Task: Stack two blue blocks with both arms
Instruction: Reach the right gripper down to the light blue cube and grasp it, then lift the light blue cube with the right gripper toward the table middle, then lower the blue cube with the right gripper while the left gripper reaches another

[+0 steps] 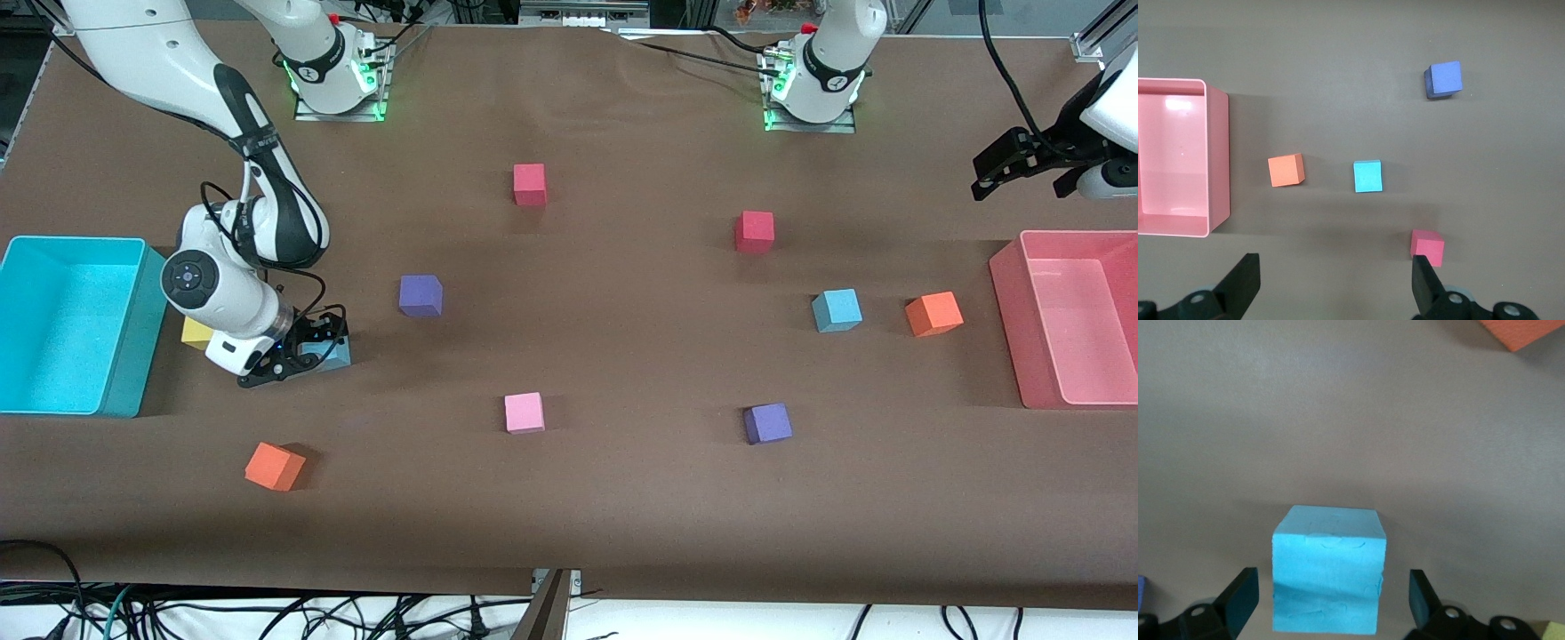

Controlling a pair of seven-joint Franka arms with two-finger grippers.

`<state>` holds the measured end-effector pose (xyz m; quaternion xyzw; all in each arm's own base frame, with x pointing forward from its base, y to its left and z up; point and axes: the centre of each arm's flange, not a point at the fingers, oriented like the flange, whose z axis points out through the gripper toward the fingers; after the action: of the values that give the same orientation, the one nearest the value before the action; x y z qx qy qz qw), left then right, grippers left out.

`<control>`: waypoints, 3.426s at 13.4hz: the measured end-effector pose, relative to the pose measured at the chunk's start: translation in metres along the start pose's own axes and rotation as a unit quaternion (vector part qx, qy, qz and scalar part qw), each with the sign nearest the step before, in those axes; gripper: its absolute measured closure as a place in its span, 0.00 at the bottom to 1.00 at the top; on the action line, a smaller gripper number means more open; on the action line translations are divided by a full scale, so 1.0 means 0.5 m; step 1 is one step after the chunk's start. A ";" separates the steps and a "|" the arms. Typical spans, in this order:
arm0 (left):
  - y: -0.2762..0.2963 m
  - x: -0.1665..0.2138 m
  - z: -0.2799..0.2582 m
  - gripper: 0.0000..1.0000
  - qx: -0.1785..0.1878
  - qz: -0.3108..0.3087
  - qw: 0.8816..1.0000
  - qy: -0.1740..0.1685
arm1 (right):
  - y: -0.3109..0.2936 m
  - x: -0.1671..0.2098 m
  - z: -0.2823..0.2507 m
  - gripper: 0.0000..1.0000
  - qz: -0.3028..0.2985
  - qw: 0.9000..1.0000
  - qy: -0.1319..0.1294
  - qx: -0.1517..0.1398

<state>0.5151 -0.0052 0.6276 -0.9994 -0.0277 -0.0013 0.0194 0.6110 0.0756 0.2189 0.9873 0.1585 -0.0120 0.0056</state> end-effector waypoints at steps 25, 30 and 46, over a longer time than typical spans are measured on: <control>0.003 -0.007 -0.032 0.00 -0.001 0.002 1.000 0.021 | -0.702 0.123 -0.139 0.51 0.174 0.984 -0.038 0.005; 0.004 0.003 -0.011 0.00 -0.001 0.003 1.000 0.019 | -0.812 0.128 -0.045 0.45 0.194 0.981 -0.028 0.012; 0.031 0.069 0.387 0.00 -0.005 0.013 1.000 0.011 | -0.629 0.126 -0.302 0.00 -0.116 0.989 -0.076 0.046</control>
<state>0.5507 -0.0114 0.4340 -0.9997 -0.0143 -0.0122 0.0148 0.5759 0.3961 0.3661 0.9576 0.2706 -0.0944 -0.0296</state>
